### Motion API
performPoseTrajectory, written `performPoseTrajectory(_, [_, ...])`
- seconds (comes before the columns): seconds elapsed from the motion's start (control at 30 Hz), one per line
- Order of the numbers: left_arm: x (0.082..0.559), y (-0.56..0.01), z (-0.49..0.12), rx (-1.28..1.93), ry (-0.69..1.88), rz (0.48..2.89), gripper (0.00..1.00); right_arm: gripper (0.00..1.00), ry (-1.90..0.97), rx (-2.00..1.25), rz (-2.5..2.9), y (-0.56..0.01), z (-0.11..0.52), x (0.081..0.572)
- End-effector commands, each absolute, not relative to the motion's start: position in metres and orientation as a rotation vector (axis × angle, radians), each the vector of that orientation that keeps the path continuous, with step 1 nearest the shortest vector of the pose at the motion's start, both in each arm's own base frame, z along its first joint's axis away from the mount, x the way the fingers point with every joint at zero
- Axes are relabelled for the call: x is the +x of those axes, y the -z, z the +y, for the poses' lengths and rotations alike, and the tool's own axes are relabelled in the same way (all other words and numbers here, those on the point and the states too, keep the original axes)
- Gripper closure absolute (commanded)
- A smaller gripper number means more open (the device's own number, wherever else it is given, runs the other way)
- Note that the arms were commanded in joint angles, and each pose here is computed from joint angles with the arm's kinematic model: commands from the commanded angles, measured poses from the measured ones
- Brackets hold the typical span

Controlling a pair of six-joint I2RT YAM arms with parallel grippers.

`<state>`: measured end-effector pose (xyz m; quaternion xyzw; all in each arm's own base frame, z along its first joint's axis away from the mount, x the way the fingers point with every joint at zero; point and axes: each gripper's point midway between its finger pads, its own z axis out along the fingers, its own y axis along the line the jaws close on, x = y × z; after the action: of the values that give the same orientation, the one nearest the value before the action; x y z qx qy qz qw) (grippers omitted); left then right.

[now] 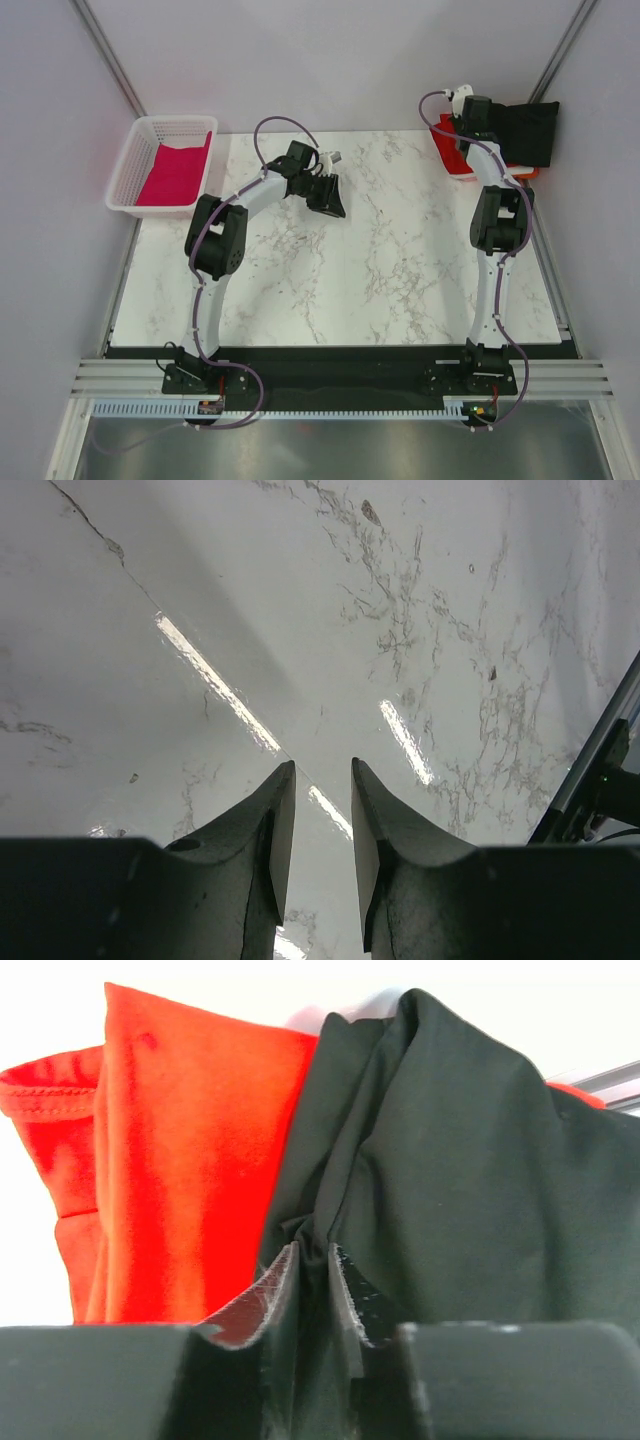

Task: Fold and stack the t-shirts
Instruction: Neatly place the folded tshirt to the corner

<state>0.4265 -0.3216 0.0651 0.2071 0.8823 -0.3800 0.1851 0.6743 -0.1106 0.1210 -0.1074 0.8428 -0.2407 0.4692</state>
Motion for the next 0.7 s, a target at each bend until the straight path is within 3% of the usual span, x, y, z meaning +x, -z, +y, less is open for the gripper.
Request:
performPoseTrajectory(0.0, [0.434, -0.100, -0.321, 0.658, 1.024, 2.375, 0.64, 0.80, 0.645, -0.208, 1.999, -0.142, -0.125, 0.682])
performPoseTrajectory(0.03, [0.434, -0.102, -0.321, 0.660, 1.023, 2.369, 0.64, 1.00, 0.650, -0.202, 1.992, -0.144, -0.125, 0.682])
performPoseTrajectory(0.67, [0.434, -0.101, -0.327, 0.654, 1.072, 2.366, 0.64, 1.00, 0.572, -0.324, 1.952, -0.202, -0.069, 0.656])
